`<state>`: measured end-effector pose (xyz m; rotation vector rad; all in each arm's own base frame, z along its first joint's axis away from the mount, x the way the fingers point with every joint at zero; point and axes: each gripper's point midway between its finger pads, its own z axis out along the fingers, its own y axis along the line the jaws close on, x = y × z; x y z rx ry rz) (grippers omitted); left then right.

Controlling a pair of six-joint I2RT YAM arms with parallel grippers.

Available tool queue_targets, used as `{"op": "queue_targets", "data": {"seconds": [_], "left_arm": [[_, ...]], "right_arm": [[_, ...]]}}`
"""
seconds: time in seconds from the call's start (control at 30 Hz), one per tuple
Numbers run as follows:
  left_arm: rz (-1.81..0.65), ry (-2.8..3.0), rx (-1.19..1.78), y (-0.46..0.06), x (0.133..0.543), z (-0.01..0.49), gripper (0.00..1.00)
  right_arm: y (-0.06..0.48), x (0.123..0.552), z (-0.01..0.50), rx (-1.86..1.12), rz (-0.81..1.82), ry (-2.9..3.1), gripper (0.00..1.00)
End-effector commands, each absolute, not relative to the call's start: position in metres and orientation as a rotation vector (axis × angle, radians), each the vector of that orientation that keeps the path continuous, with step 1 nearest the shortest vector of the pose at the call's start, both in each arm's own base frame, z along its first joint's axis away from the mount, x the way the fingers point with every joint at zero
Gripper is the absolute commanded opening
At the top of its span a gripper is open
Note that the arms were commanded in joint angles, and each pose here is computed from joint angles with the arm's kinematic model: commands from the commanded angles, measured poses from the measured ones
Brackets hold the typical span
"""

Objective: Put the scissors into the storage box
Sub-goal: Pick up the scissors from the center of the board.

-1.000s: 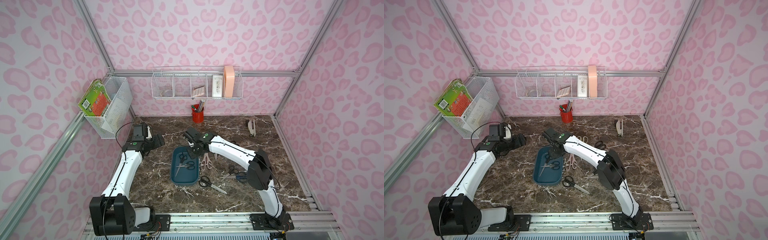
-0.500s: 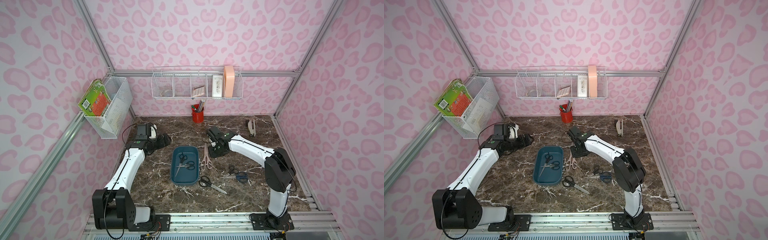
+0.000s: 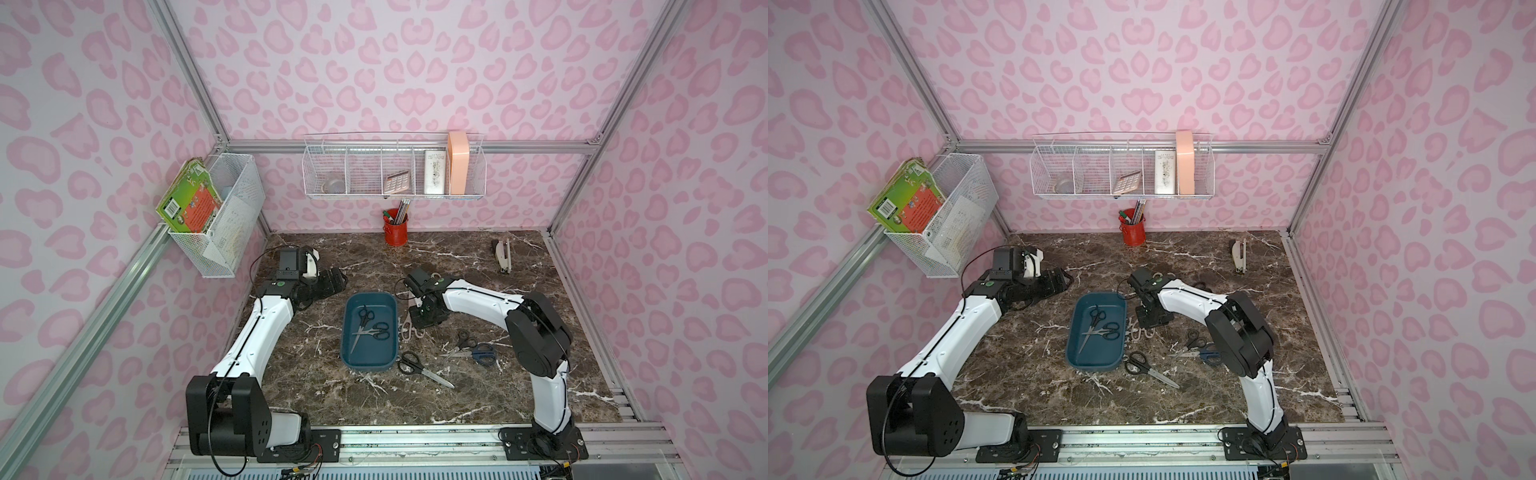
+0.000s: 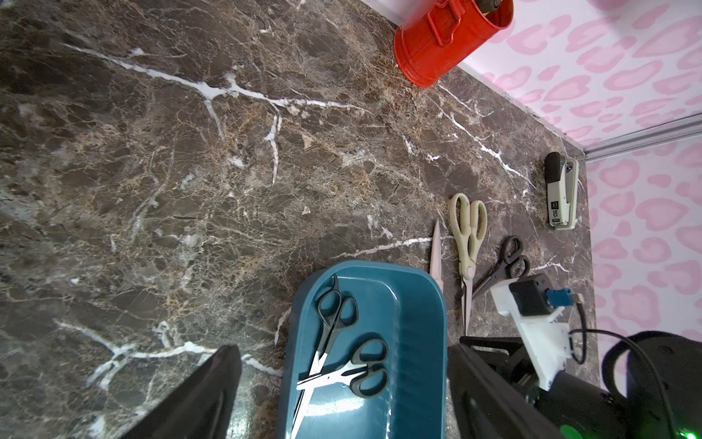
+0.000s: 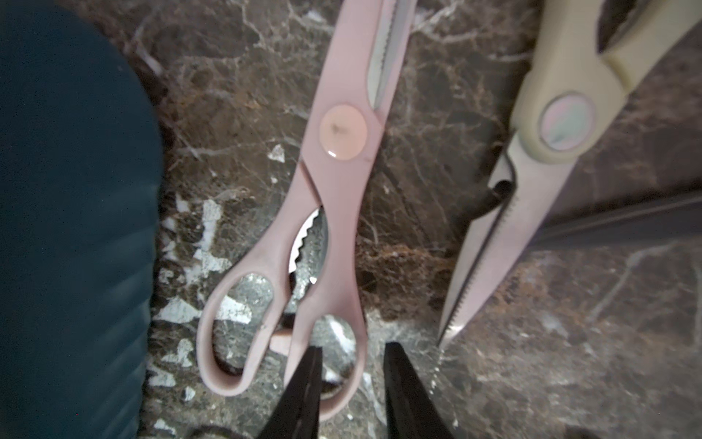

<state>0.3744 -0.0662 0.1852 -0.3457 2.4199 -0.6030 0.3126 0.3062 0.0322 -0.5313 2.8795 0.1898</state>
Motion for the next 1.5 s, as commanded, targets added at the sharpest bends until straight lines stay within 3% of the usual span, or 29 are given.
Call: {"op": "queue_targets", "data": {"seconds": [0.0, 0.53, 0.83, 1.1, 1.47], "left_arm": [[-0.596, 2.414, -0.334, -0.066, 0.376, 0.187, 0.90], [-0.582, 2.414, -0.340, -0.064, 0.376, 0.187, 0.90], [-0.576, 2.414, -0.340, -0.063, 0.376, 0.187, 0.90], [-0.574, 2.414, -0.339, -0.063, 0.376, 0.187, 0.90], [-0.555, 2.417, -0.342, -0.061, 0.375, 0.187, 0.90]], "right_arm": [[0.305, 0.315, 0.028, -0.513, 0.173, 2.883, 0.30], [0.302, 0.309, 0.012, -0.510, 0.160, 2.915, 0.28], [0.293, 0.306, 0.002, -0.510, 0.074, 2.941, 0.19], [0.293, 0.301, -0.013, -0.523, 0.019, 2.965, 0.17], [0.293, 0.299, -0.019, -0.527, 0.037, 2.973, 0.00]]}}
